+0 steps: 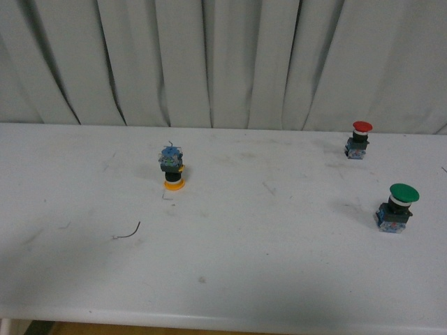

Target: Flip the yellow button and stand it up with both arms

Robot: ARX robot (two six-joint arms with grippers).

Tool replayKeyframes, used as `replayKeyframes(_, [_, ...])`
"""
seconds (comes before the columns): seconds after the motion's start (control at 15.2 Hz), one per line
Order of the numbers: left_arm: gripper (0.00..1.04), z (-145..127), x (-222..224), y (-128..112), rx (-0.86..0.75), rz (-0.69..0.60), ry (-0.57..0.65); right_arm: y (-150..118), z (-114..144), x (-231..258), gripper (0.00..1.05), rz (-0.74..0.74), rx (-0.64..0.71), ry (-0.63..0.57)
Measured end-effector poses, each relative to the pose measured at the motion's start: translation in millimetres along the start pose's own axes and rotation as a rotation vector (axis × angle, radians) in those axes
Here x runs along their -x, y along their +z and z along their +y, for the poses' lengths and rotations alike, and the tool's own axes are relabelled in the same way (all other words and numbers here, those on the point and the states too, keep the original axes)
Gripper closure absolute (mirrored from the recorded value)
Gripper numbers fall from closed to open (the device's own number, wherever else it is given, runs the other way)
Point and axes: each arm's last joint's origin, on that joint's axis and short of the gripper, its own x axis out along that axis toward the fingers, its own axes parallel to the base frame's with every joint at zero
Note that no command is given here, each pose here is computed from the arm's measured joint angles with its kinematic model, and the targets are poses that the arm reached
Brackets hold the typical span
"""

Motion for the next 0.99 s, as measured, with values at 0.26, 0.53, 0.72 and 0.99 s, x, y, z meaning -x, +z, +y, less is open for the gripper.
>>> replayKeyframes(0.26, [0.07,-65.2,-164.9,6.0,-0.128,0.203,-0.232,0.0,0.0,0.0,0.06,0.0,0.0,0.0])
replayKeyframes(0.53, [0.07,-124.4,-221.2,-2.8,-0.167,0.333,-0.394,0.0,0.0,0.0,0.06,0.0,0.0,0.0])
replayKeyframes(0.72, [0.07,-151.9,-248.6,-23.2,-0.232,0.456,-0.41,0.0,0.0,0.0,0.06,0.0,0.0,0.0])
replayKeyframes(0.99, [0.07,-154.7,-285.7,-37.6,-0.275,0.625,-0.29,0.0,0.0,0.0,0.06,0.0,0.0,0.0])
